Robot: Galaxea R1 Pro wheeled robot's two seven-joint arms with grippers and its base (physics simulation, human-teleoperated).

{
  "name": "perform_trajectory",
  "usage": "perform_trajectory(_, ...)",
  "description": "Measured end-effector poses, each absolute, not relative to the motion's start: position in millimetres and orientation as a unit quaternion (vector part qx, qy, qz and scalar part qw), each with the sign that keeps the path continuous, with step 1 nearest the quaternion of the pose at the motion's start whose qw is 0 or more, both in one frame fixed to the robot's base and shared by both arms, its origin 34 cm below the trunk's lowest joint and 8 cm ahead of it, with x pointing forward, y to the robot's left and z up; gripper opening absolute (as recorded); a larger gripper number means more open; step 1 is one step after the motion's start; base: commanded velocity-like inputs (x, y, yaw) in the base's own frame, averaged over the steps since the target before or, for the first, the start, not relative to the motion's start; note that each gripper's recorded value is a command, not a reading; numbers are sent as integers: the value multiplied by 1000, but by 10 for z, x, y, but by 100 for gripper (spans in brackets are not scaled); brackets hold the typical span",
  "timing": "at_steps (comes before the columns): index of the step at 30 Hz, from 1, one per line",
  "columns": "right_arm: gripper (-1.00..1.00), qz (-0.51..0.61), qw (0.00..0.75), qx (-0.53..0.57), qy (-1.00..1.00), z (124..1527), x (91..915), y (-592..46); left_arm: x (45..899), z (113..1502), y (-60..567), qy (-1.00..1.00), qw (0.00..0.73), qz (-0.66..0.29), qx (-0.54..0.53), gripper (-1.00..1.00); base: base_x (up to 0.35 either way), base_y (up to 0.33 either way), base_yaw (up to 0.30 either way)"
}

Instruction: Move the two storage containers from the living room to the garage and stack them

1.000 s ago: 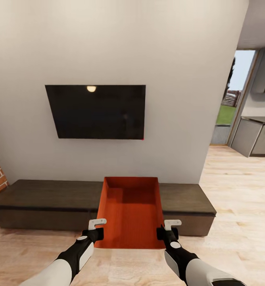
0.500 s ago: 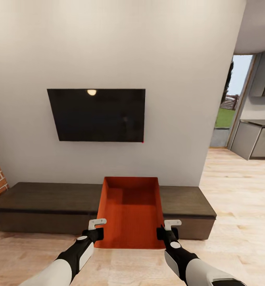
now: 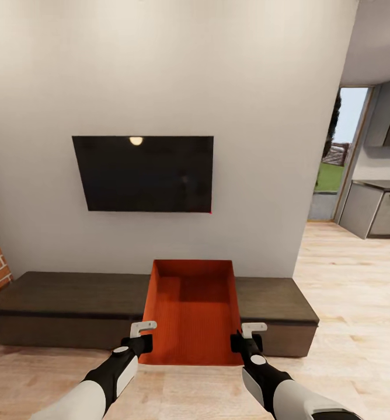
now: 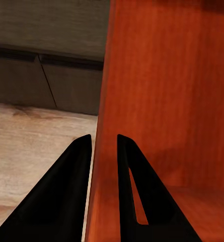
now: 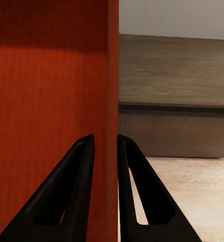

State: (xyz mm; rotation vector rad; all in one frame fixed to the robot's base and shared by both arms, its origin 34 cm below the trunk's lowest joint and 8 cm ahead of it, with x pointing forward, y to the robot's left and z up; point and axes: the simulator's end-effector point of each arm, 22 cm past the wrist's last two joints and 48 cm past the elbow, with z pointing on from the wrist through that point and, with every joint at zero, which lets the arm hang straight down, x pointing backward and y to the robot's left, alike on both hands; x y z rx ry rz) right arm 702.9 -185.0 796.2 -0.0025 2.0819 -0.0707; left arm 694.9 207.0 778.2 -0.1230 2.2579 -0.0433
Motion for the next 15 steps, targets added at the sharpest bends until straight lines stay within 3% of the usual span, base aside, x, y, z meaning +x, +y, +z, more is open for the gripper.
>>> perform_trajectory(15,-100,-29,515,0,857,8096,7056,-1851,6982,7917,2069,898,437,-18,-49,-100,0,0,0)
